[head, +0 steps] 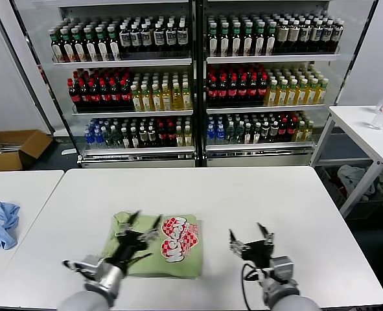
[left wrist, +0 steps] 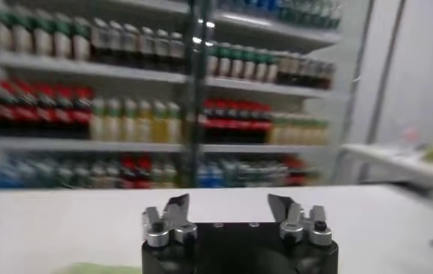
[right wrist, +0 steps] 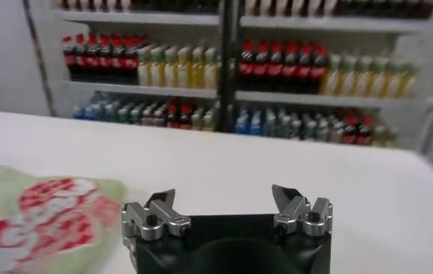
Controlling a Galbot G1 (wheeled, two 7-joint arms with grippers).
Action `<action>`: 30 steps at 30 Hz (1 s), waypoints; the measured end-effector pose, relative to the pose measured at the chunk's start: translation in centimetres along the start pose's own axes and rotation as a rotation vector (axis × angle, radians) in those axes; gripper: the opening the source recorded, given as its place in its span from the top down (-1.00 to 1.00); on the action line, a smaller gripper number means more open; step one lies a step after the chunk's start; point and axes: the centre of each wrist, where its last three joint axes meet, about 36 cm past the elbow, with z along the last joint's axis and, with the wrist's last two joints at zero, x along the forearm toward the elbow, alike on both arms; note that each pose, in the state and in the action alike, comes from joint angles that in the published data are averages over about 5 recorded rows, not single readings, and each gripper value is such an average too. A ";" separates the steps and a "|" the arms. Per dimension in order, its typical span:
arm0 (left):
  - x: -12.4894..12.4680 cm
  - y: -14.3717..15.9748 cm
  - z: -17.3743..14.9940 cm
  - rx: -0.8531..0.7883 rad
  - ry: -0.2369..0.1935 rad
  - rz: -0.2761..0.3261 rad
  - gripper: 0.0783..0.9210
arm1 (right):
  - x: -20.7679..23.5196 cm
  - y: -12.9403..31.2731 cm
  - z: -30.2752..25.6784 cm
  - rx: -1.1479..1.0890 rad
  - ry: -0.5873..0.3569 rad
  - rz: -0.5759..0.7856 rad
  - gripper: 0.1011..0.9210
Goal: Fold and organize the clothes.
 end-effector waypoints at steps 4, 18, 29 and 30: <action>1.0 4.3 0.4 -0.093 -0.013 -0.094 -0.72 | -1.9 2.5 0.5 -0.030 0.035 -0.071 -0.76; 3.3 11.2 0.5 -0.223 -0.013 -0.251 -0.77 | -5.7 8.4 2.5 -0.112 0.189 -0.175 -0.60; 3.9 12.6 0.9 -0.245 0.003 -0.289 -0.77 | -6.2 9.4 2.3 -0.162 0.203 -0.196 0.18; 3.9 12.7 0.9 -0.245 0.002 -0.290 -0.77 | -6.3 9.3 2.3 -0.162 0.198 -0.200 0.24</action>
